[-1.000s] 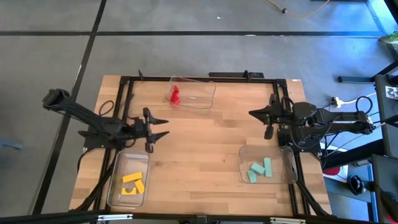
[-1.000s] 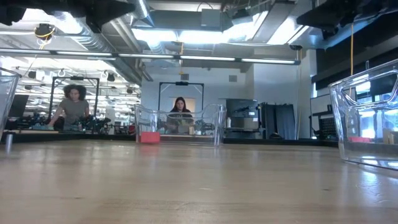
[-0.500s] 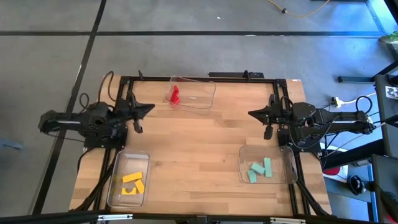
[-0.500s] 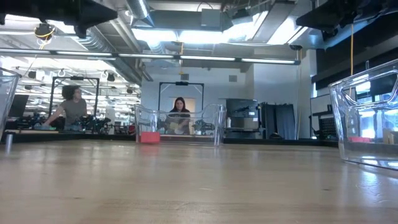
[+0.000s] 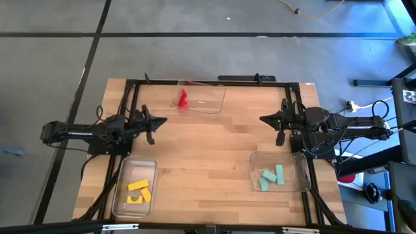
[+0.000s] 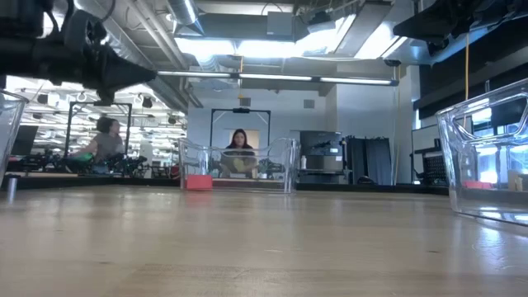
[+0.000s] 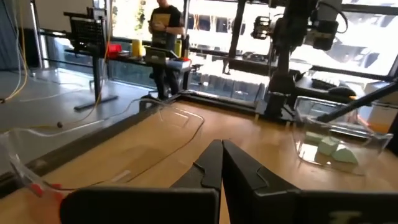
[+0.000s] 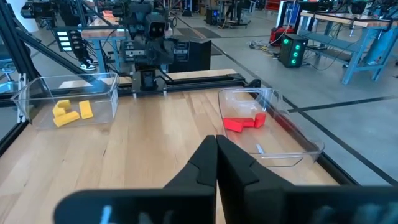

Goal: Sort & place blocks by color
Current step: Return to Home Position

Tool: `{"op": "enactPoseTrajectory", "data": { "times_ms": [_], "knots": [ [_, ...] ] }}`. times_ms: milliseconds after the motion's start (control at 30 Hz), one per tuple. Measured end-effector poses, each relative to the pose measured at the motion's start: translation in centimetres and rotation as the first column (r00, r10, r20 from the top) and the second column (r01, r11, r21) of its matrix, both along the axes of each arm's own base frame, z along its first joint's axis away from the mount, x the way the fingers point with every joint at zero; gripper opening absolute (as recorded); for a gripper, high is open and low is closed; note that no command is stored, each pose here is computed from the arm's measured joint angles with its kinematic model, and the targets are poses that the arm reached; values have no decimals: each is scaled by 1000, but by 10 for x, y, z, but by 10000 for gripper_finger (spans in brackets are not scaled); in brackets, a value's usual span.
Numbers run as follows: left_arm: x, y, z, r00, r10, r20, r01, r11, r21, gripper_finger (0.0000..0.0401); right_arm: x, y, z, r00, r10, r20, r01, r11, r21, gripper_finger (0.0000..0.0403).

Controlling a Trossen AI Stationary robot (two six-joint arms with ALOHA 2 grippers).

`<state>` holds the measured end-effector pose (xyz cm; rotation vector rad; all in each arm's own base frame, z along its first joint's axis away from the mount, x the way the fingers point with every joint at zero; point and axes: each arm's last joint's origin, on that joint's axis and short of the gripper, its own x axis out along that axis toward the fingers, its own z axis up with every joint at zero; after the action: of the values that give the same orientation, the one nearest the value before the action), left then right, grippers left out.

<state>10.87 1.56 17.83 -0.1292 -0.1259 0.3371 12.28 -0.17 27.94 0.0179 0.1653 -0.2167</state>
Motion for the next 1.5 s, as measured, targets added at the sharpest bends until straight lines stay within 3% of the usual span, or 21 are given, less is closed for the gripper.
{"op": "enactPoseTrajectory", "data": {
  "times_ms": [300,600,867,1033,1167,1367,1500],
  "knots": [
    [0,-4,-3,999,-29,-32,30,999,12,0,-12,-1,-10,999,-8,-35,10,999,52,0],
    [0,-2,-3,999,17,-40,-16,1000,25,0,-37,-1,-36,990,7,144,-17,997,70,0],
    [0,-2,-3,999,18,-40,-17,1000,25,0,-31,1,-86,947,76,313,-81,997,4,0],
    [0,-2,-3,999,18,-40,-17,1000,25,0,-26,1,-109,973,87,216,-84,996,-23,0],
    [0,-2,-3,999,20,-40,-19,1000,25,0,-25,2,-109,974,117,196,-100,991,-94,0],
    [0,-2,-3,999,20,-41,-19,999,25,0,-25,2,-110,972,98,212,-104,995,13,8],
    [0,-2,-3,999,21,-41,-20,999,25,0,-25,2,-110,972,94,216,-104,994,34,13]
  ]
}}
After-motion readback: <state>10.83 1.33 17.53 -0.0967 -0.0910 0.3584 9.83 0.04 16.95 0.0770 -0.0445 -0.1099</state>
